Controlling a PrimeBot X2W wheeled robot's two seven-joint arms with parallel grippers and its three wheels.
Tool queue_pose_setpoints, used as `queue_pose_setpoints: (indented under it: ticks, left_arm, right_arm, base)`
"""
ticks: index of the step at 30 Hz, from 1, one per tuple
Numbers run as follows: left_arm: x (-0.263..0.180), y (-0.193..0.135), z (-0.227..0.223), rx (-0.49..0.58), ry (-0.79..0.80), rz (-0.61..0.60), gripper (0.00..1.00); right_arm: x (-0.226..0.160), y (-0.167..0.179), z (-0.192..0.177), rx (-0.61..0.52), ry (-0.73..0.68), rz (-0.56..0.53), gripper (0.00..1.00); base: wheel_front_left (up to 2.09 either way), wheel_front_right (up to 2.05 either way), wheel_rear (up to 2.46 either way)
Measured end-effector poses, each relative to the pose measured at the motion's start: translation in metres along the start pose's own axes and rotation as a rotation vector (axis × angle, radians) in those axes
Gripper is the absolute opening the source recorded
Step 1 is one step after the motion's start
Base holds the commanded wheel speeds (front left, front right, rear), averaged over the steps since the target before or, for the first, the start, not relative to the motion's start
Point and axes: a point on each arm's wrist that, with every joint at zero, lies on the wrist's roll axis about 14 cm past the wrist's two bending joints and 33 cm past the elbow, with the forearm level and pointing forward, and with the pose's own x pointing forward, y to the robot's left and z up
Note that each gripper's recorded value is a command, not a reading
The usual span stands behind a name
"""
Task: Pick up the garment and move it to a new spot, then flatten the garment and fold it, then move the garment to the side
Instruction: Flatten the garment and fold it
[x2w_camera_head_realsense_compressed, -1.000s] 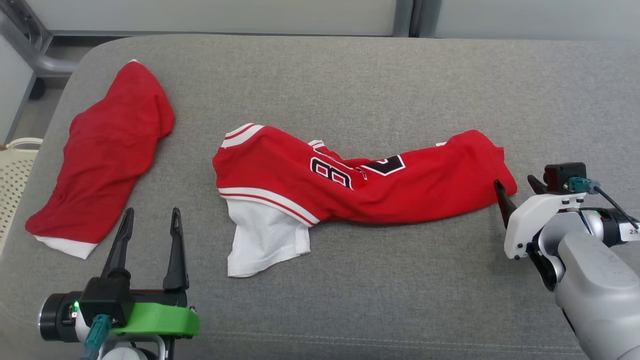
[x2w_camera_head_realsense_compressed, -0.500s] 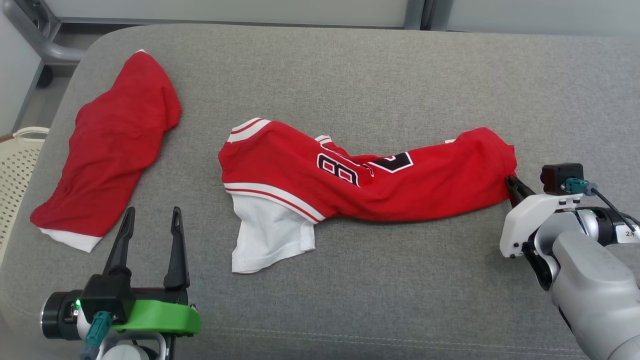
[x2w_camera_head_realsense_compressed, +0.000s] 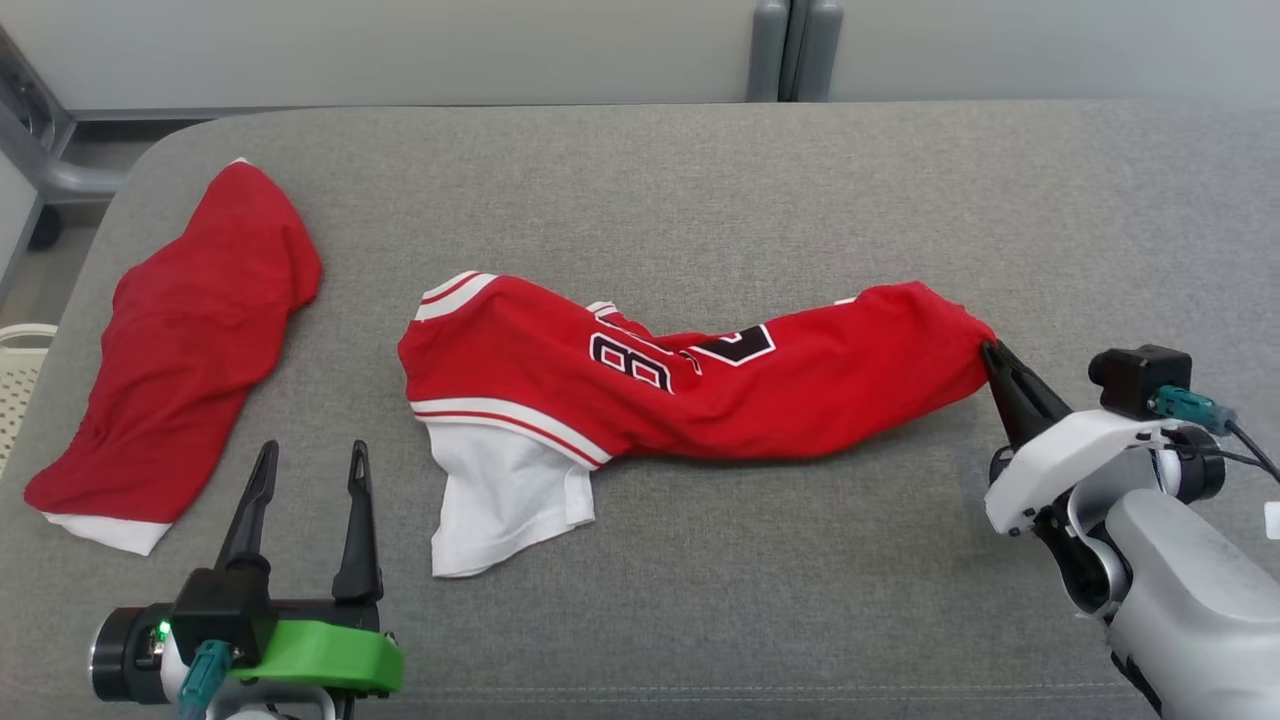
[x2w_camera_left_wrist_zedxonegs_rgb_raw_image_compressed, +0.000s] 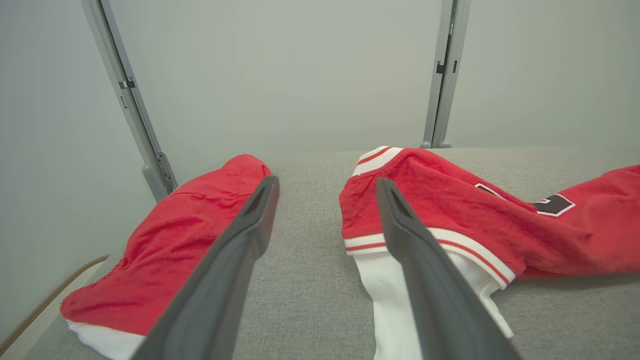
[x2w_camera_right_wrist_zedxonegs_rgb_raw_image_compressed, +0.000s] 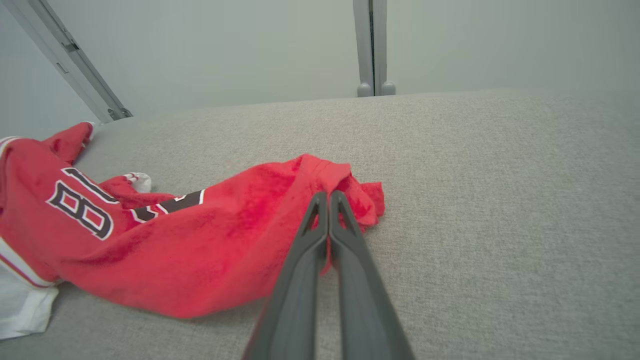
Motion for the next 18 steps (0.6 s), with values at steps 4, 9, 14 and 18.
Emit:
queue_pose_setpoints:
  ticks: [4,9,14,18]
  left_arm:
    - [-0.002,-0.005,0.0,-0.004,0.001,-0.014,1.0]
    - [-0.002,-0.01,0.003,-0.007,-0.009,-0.031,1.0]
    - [-0.005,-0.009,0.005,-0.005,-0.014,-0.03,1.0]
    - [-0.009,-0.007,0.004,-0.005,-0.012,-0.025,1.0]
  right_arm:
    - [-0.018,0.003,0.013,0.068,-0.05,0.02,0.0]
    - [-0.042,0.002,0.018,0.108,-0.043,0.032,0.0]
    - [-0.069,0.004,0.002,0.167,0.048,0.04,0.0]
    - [-0.084,0.009,-0.004,0.187,0.1,0.047,0.0]
  base:
    - [0.0,0.0,0.0]
    - [0.0,0.0,0.0]
    - [0.0,0.0,0.0]
    - [0.0,0.0,0.0]
